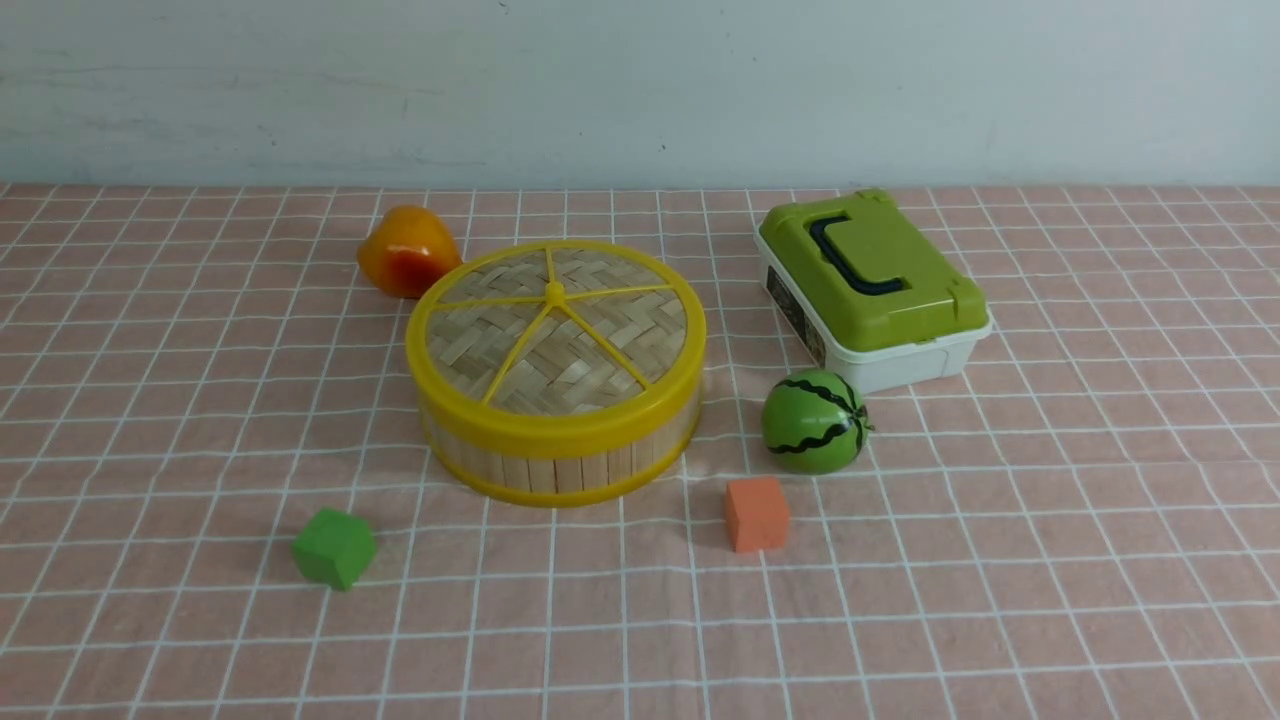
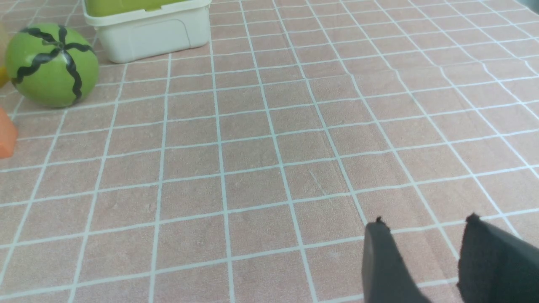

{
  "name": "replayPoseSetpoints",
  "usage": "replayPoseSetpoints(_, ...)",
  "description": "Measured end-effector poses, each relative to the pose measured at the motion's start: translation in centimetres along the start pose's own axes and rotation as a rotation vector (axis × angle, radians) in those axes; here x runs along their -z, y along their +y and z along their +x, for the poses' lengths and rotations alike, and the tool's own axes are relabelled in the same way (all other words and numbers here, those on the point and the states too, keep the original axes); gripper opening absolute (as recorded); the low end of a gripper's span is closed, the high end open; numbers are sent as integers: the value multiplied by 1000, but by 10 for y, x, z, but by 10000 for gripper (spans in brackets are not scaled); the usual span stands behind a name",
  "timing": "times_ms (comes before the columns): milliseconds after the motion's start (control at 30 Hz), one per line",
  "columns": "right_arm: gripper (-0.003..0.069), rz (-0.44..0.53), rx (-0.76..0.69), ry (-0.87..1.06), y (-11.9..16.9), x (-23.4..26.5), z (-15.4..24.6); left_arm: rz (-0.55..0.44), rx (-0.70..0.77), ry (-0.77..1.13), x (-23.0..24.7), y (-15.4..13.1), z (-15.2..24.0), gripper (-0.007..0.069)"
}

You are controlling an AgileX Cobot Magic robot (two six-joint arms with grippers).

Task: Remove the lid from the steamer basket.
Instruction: Use the left arm to lift the lid of the steamer

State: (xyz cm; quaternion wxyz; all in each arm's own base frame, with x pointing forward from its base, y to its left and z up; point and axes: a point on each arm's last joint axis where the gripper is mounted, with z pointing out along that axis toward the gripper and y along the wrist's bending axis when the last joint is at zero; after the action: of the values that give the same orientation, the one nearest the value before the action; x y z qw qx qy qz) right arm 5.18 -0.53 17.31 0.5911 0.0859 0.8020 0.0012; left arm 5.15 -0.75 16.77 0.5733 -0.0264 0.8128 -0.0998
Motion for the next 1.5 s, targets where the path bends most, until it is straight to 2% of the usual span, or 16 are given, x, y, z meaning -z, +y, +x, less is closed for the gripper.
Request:
replayPoseSetpoints(600, 241, 0, 0, 0, 0, 0, 0, -1, -26, -19, 0, 0, -2, 89)
replayPoseSetpoints(667, 241, 0, 0, 0, 0, 0, 0, 11, -36, -86, 0, -1, -8, 90)
replayPoseSetpoints(867, 241, 0, 0, 0, 0, 0, 0, 87, -39, -517, 12, -8, -45, 92)
replayPoseSetpoints(1000, 241, 0, 0, 0, 0, 0, 0, 117, -27, -664, 20, -11, -56, 95)
replayPoseSetpoints(1167, 241, 0, 0, 0, 0, 0, 0, 231, 90, -962, 41, -14, -75, 102)
replayPoseSetpoints(1300, 241, 0, 0, 0, 0, 0, 0, 271, 115, -1039, 53, -17, -88, 103)
replayPoseSetpoints(1433, 241, 0, 0, 0, 0, 0, 0, 269, 104, -1054, 87, -27, -136, 103)
replayPoseSetpoints(1500, 241, 0, 0, 0, 0, 0, 0, 251, 109, -997, 99, -33, -166, 103)
